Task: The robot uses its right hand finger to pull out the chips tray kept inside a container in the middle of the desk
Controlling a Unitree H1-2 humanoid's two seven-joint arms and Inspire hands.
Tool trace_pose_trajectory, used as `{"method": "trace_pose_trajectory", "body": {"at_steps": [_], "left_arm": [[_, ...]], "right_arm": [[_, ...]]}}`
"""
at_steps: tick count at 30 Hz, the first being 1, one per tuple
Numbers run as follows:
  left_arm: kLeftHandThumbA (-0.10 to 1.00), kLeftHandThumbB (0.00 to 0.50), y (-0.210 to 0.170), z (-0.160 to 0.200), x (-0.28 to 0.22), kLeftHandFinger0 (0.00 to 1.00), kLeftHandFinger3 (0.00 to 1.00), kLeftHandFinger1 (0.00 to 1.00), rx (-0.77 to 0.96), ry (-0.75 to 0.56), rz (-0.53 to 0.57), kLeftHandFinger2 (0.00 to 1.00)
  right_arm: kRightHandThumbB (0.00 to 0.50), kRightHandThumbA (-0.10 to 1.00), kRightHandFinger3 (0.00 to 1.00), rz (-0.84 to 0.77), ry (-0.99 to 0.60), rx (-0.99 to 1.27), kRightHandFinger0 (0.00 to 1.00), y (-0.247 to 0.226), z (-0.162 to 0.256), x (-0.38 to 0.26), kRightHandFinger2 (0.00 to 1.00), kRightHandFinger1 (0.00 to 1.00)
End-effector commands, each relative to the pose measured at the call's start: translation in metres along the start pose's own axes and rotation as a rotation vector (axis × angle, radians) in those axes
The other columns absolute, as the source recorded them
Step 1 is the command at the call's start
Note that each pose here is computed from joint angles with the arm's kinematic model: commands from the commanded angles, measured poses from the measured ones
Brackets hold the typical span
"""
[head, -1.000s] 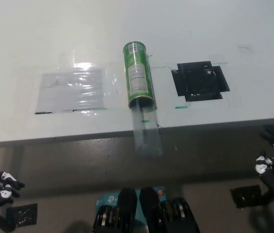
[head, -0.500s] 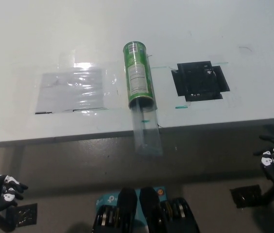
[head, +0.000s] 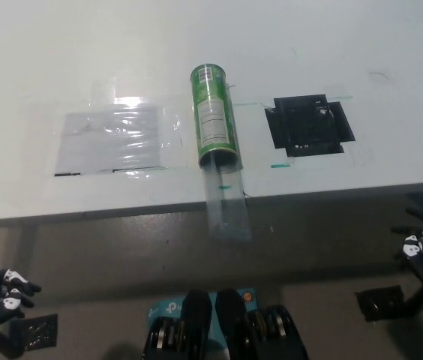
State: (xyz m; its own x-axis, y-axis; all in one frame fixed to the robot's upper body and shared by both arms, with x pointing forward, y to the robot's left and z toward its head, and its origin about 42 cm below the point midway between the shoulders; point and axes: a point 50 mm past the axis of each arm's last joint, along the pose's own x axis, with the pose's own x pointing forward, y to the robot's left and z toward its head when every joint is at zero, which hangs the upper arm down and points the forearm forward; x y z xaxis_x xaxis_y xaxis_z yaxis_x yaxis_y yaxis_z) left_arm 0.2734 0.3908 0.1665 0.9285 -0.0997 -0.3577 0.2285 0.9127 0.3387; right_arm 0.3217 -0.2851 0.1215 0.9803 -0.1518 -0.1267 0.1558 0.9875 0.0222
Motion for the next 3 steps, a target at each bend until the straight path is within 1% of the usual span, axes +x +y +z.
{"method": "trace_pose_trajectory", "body": {"at_steps": [1, 2, 3], "left_arm": [[-0.1, 0.0, 0.0075, 0.0115, -0.0029, 0.46, 0.74, 0.48, 0.015, -0.032, 0.046, 0.56], [-0.1, 0.0, 0.0077, 0.0111, -0.0026, 0.46, 0.74, 0.49, 0.012, -0.031, 0.045, 0.57], [-0.1, 0.0, 0.007, 0.01, -0.0026, 0.46, 0.75, 0.48, 0.008, -0.029, 0.044, 0.56]], "right_arm": [[0.194, 0.07, 1.0, 0.016, 0.004, -0.025, 0.46, -0.0005, 0.0166, 0.0077, 0.96, 0.73], [0.194, 0.08, 1.0, 0.026, 0.019, -0.038, 0.49, -0.0001, 0.0161, 0.0079, 1.0, 0.77], [0.192, 0.12, 1.0, 0.039, 0.03, -0.055, 0.58, -0.0005, 0.0168, 0.0083, 1.0, 0.88]]}}
